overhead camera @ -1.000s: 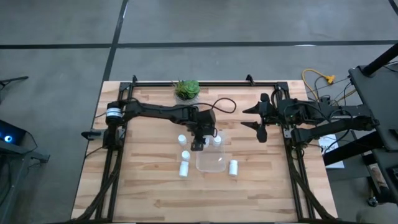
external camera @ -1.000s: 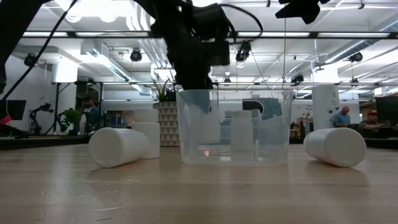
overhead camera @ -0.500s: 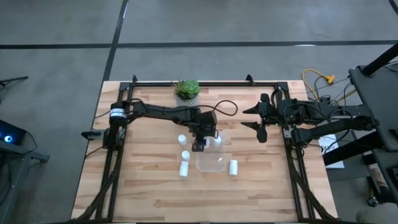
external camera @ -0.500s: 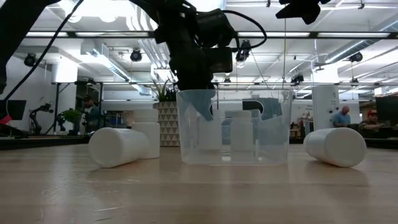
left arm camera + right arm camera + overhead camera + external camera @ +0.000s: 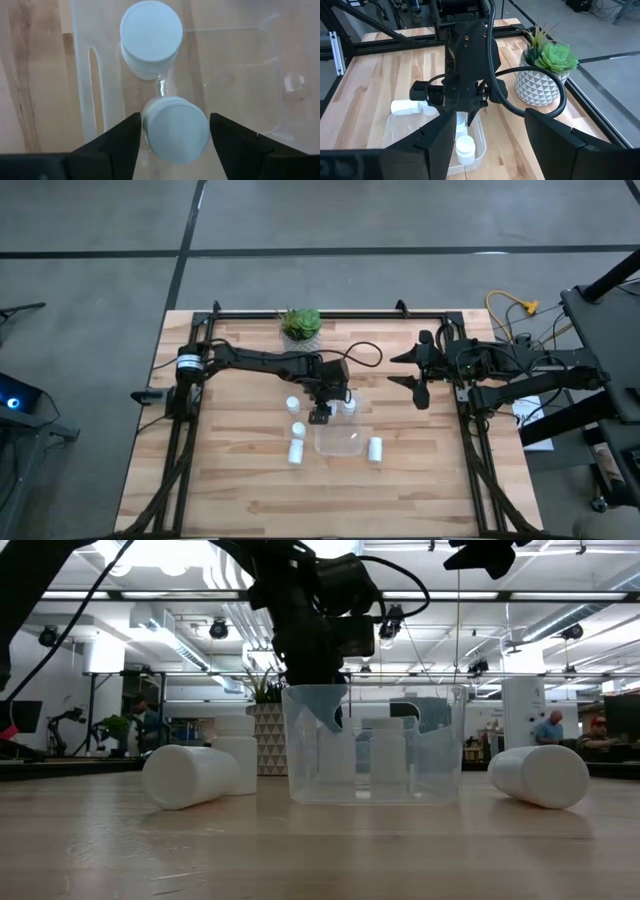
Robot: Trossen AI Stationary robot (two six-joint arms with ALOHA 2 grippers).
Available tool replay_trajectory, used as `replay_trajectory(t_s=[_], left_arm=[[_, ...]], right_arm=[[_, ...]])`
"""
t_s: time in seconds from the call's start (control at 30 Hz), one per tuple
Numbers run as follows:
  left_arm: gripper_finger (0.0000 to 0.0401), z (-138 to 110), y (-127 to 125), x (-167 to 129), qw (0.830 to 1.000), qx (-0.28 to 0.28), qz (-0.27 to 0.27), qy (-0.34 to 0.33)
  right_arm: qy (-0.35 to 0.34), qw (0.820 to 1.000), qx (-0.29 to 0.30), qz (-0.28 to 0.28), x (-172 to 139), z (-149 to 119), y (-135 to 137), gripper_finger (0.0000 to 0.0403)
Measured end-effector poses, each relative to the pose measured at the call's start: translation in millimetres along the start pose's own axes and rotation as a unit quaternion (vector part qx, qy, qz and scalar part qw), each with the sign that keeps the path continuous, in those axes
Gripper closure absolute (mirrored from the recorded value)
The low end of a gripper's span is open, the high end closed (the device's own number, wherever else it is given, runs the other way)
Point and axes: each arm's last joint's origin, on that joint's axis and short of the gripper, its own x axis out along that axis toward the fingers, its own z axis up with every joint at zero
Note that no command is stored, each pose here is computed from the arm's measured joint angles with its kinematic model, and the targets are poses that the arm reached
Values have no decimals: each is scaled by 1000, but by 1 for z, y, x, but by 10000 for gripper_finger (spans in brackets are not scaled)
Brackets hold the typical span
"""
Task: Pick and place pill bottles into a basket
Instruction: Put the white medicine bottle into the transparent bin
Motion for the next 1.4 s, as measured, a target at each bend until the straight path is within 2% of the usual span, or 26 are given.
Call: replay_trajectory(t_s=[0.43, 0.63, 0.83, 1.03, 1.23, 1.4], left_arm=[[181, 7, -3, -17, 1000, 3, 2, -14], [180, 9, -8, -42, 999, -2, 6, -36], [180, 8, -17, -87, 996, 7, 22, -83], [180, -1, -35, -135, 988, 27, 55, -143], [180, -16, -60, -169, 974, 57, 53, -214], [180, -35, -74, -174, 968, 70, 43, -238]], right_arm=[[0, 1000, 0, 0, 0, 0, 0, 179], [0, 1000, -2, 0, 0, 0, 0, 179], [6, 1000, -5, 4, 1, -2, 0, 179], [39, 998, -9, 39, 12, -14, 4, 179], [76, 996, -11, 54, 28, -33, 7, 179], [90, 986, -4, 138, 37, -48, 12, 179]])
